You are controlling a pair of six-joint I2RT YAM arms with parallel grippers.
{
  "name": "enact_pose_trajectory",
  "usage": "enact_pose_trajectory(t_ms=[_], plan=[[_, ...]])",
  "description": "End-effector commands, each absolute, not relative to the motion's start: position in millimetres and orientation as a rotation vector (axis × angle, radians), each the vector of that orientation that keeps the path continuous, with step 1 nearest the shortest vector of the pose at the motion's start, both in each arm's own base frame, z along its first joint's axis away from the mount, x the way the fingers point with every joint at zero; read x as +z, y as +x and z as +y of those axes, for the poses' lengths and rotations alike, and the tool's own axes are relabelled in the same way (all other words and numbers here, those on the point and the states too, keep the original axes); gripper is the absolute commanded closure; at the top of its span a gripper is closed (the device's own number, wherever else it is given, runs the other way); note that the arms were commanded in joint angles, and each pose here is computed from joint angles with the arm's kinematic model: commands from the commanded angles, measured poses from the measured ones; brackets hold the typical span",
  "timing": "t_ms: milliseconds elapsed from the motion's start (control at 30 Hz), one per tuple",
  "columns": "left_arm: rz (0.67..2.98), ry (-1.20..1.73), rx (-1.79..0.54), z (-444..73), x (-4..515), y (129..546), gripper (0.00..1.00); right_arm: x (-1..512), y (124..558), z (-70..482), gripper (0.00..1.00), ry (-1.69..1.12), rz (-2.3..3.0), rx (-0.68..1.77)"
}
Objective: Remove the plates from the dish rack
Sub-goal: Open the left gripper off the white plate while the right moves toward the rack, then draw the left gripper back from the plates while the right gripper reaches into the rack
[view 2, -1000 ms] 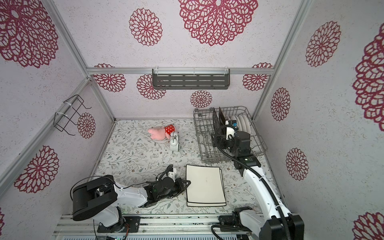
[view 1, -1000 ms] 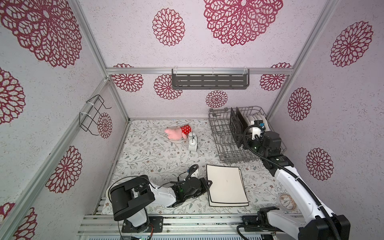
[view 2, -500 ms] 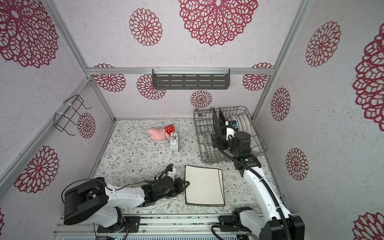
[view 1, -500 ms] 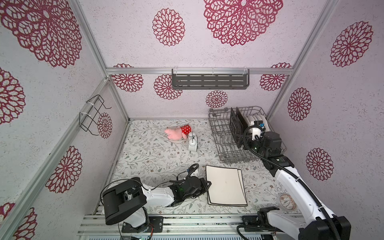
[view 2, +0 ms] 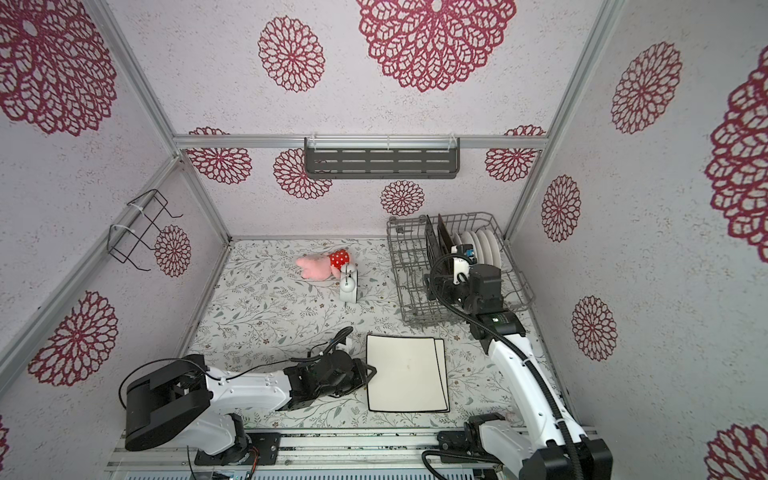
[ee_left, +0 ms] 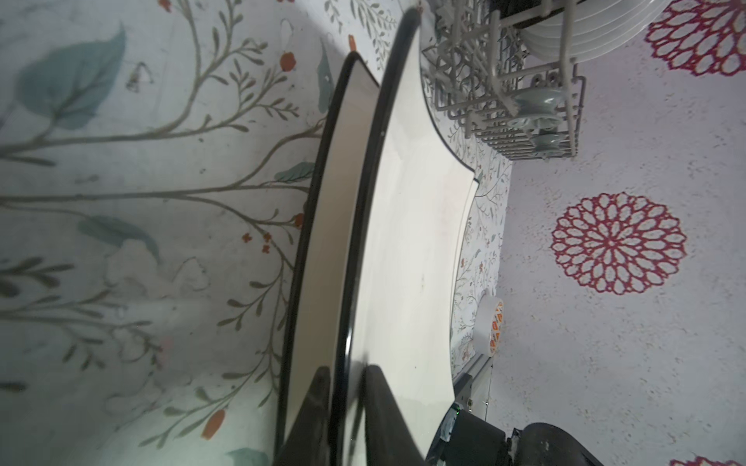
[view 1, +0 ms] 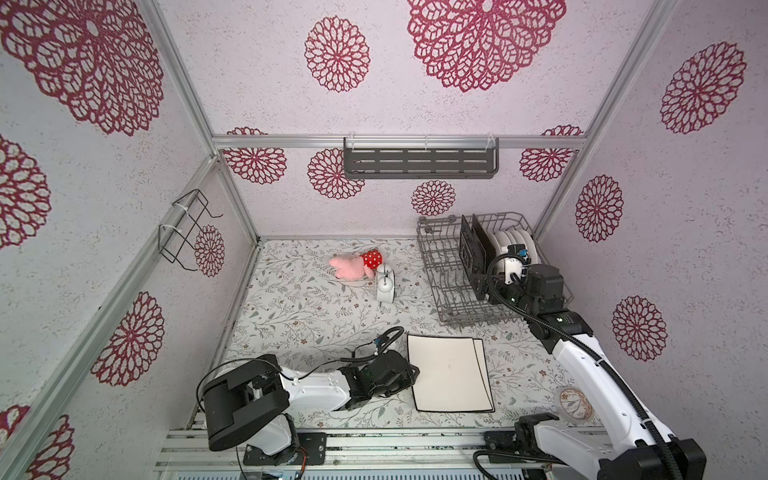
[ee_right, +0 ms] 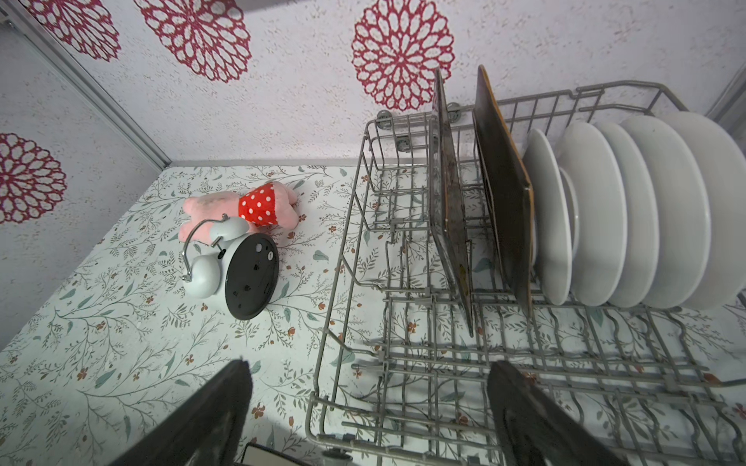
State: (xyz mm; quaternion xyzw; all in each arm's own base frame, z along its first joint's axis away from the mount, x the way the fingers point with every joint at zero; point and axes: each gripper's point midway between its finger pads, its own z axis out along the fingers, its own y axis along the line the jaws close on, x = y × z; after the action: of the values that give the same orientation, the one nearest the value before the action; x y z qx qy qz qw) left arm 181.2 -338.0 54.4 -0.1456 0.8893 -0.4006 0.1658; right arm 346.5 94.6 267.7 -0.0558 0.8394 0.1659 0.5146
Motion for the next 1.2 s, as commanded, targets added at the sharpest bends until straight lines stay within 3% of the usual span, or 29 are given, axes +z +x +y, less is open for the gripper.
enact_pose_trajectory(t_ms=[0, 233, 667, 1167], plan=[[2.523, -0.413, -1.155, -341.5, 61.2, 185.3, 0.80, 279.2, 334.8, 86.6, 0.05, -0.125, 2.025, 0.363], [2.550, -0.403, -1.107, -335.5, 57.6, 187.2, 0.76, 265.1, 298.4, 84.3, 0.07, -0.058, 2.142, 0.425], [2.640, -0.279, -0.980, -334.8, 49.5, 199.5, 0.69, 153.4, 233.2, 73.3, 0.15, 0.189, 2.542, 0.452], [2.747, -0.041, -0.661, -319.4, 46.5, 209.7, 0.66, 115.4, 229.0, 73.8, 0.21, 0.258, 2.657, 0.400]])
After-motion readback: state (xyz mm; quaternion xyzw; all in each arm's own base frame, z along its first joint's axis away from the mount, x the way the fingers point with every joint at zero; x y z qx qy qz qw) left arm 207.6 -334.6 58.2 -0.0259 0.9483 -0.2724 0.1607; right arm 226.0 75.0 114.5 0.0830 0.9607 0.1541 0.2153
